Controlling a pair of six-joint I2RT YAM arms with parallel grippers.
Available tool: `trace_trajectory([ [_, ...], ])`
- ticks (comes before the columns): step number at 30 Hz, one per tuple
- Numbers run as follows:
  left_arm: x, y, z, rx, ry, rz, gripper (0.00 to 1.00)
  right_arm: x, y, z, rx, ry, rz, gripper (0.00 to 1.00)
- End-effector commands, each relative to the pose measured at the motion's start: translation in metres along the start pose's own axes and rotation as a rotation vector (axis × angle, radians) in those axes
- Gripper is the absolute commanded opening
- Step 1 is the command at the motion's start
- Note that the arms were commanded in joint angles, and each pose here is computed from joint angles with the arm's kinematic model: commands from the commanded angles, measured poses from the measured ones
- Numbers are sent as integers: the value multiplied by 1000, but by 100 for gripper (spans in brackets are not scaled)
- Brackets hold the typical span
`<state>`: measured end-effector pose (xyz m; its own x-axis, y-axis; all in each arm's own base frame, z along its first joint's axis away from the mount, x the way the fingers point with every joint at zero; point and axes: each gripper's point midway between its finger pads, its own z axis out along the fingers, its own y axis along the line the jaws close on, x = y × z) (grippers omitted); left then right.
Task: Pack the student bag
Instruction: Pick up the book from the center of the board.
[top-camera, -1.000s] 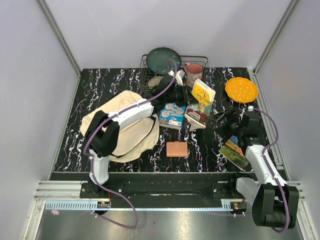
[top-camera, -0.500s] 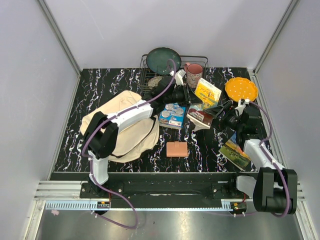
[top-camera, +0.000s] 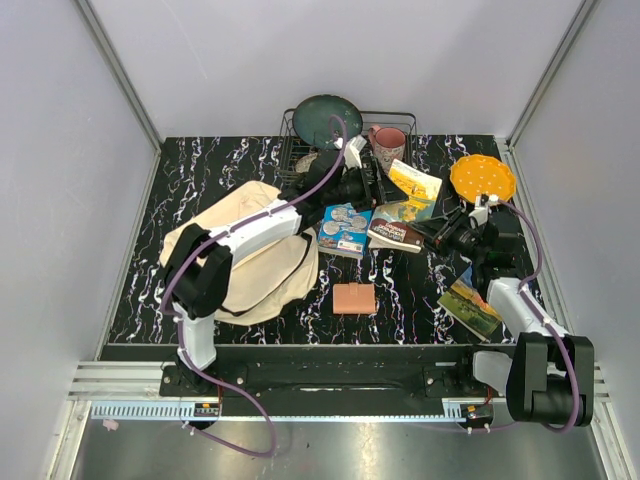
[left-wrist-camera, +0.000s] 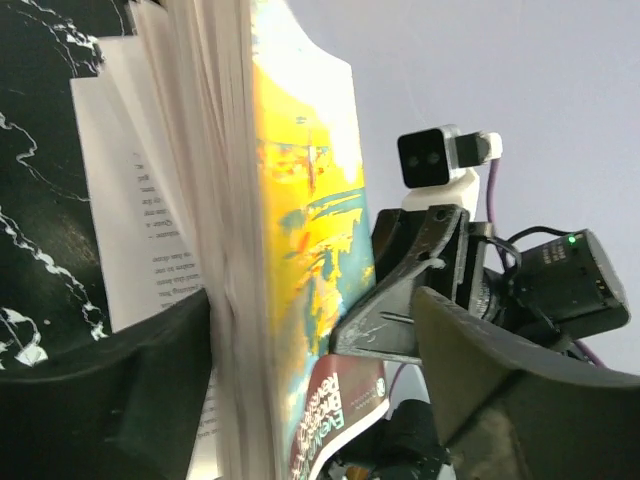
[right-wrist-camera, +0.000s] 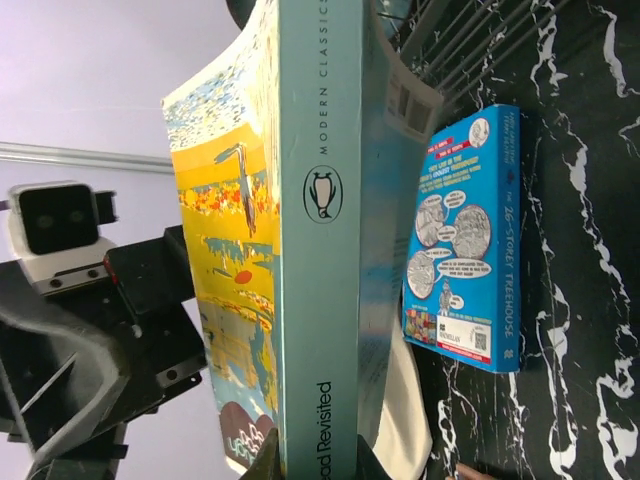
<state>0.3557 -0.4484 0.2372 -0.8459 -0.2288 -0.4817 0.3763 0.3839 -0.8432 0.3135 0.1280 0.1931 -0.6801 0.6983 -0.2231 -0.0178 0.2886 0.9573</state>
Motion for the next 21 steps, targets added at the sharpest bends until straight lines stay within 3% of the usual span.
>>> trace_trajectory([
  [1,-21,-45,-32,47,-96,148,91,-5,30,-6,-64,-22,-125,0],
  [2,-27,-45,-42,24,-122,193,99,-4,34,-7,-73,-18,-133,0],
  [10,-41,-20,-61,-40,-143,208,99,13,77,-17,-275,116,-179,0],
  [21,-34,-16,-34,40,-81,149,99,32,128,-43,-502,244,-222,0],
])
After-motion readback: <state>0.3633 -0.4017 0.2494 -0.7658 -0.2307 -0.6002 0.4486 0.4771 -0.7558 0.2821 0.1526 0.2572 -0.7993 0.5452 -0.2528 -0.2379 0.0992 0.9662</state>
